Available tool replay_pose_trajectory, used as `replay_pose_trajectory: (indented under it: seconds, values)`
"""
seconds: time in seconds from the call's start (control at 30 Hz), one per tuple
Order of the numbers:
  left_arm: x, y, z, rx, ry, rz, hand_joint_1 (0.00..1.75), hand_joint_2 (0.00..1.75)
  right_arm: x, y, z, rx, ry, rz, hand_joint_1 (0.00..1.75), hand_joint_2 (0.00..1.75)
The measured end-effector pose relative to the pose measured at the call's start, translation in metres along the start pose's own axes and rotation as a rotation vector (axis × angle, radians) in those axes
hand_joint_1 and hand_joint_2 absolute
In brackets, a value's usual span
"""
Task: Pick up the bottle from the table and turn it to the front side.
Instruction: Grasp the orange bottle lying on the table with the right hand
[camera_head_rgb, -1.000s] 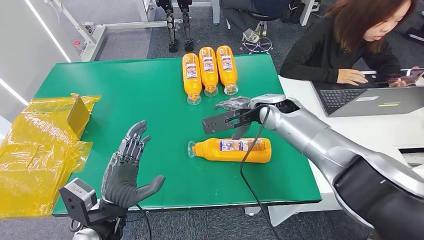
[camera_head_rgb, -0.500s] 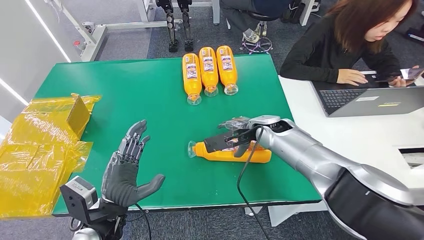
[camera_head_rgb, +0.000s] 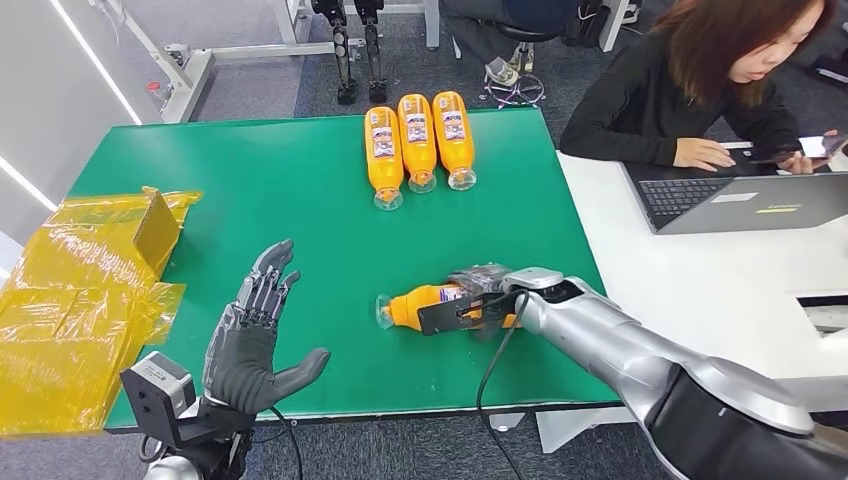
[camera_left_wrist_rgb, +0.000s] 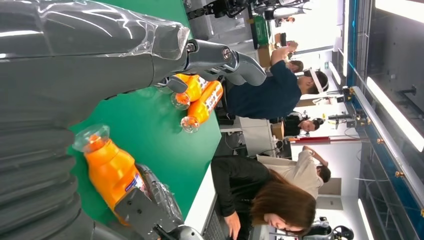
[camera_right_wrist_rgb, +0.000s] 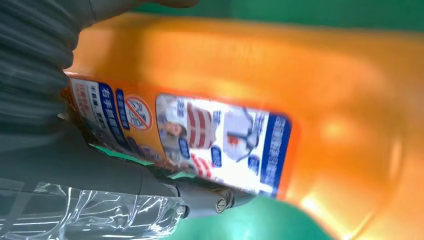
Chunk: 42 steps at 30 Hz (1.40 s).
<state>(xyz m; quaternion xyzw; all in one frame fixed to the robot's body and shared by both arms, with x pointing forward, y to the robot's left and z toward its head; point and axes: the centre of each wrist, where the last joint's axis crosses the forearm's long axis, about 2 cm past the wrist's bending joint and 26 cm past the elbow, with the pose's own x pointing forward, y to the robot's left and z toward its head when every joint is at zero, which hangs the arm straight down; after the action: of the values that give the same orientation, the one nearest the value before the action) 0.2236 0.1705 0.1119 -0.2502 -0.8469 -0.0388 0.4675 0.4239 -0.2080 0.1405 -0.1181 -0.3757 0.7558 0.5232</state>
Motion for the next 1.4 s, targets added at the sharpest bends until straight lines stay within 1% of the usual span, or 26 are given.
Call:
replay_pose_trajectory:
  seconds: [0.07,0.2,0.37,0.6,0.73,0.83,0.97,1.17,1.3,1.4]
  values:
    - [0.0,0.0,0.0,0.0,0.001,0.0,0.0,1.75,-0.002,0.005,-0.001,-0.021,0.014,0.007,1.75,1.75]
    - [0.0,0.0,0.0,0.001,0.006,0.0,0.0,1.75,-0.005,0.013,-0.002,-0.06,0.044,0.027,1.75,1.75]
    - [0.0,0.0,0.0,0.0,0.006,-0.001,0.0,1.75,-0.008,0.017,-0.001,-0.077,0.05,0.033,1.75,1.75]
    - [0.0,-0.001,0.002,0.001,0.009,-0.001,0.0,1.75,-0.009,0.018,0.0,-0.091,0.053,0.053,1.75,1.75]
    - [0.001,-0.002,0.005,0.005,0.012,-0.005,0.0,1.75,-0.008,0.017,0.0,-0.132,0.058,0.08,1.75,1.75]
    - [0.002,-0.003,0.009,0.011,0.012,-0.014,0.0,1.75,-0.006,0.016,0.002,-0.212,0.052,0.096,1.75,1.75]
    - [0.003,-0.004,0.015,0.024,0.004,-0.024,0.0,1.75,-0.001,0.008,0.01,-0.334,0.025,0.107,1.75,1.75]
    - [0.004,-0.006,0.023,0.043,0.001,-0.036,0.0,1.75,0.009,-0.001,0.028,-0.507,-0.038,0.125,1.75,1.75]
    - [0.005,-0.008,0.027,0.047,0.001,-0.045,0.0,1.75,0.02,0.007,0.041,-0.652,-0.081,0.162,1.75,1.75]
    - [0.005,-0.008,0.028,0.046,0.0,-0.048,0.0,1.75,0.028,0.015,0.048,-0.708,-0.107,0.157,1.75,1.75]
